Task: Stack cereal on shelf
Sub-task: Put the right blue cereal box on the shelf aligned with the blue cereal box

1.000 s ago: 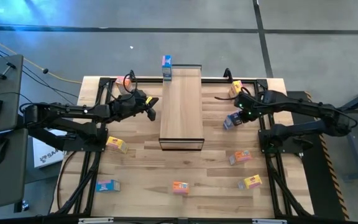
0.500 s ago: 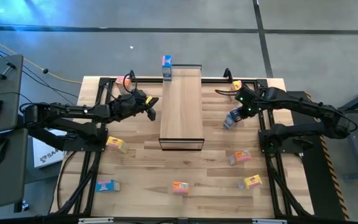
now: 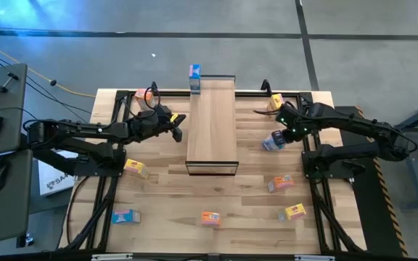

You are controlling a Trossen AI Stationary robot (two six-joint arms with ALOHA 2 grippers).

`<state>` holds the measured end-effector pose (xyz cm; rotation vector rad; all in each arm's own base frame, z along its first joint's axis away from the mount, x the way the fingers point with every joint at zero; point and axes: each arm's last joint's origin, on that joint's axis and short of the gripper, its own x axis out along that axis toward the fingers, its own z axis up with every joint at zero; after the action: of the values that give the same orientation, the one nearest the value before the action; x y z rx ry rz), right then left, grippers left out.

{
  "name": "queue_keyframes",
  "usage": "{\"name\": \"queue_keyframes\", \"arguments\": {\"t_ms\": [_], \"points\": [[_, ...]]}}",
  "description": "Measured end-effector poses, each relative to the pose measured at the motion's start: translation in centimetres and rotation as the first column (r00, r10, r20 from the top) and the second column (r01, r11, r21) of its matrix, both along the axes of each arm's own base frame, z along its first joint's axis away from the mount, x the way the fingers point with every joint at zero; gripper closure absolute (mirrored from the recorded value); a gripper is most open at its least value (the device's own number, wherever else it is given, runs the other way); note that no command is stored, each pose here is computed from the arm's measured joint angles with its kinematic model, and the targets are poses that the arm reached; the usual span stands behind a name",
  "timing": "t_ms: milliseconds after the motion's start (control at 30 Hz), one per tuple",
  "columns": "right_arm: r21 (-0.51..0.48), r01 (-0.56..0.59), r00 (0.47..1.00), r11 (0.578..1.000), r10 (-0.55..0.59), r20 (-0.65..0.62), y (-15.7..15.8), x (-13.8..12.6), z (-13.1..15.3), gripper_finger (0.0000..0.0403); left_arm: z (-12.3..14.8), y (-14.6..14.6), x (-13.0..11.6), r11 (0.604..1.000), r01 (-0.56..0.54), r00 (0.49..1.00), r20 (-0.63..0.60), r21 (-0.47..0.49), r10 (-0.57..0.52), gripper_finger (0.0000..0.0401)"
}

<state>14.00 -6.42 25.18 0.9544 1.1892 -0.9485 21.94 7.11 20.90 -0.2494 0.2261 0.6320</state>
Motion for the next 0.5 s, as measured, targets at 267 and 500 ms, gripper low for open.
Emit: {"name": "queue_keyframes", "arguments": {"t_ms": [267,500], "points": [[-0.062,-0.047,0.995,0.997,0.052,0.090,-0.5,0.9,0.2,0.0358,0.0,0.0,0.0,1.000,0.000,1.000,-0.001,0.000,0.000,0.0401],[-0.090,-0.078,0.992,0.993,0.087,0.093,-0.6,1.1,0.7,0.0335,0.0,0.0,0.0,1.000,0.000,1.000,-0.001,0.000,0.000,0.0401]]}}
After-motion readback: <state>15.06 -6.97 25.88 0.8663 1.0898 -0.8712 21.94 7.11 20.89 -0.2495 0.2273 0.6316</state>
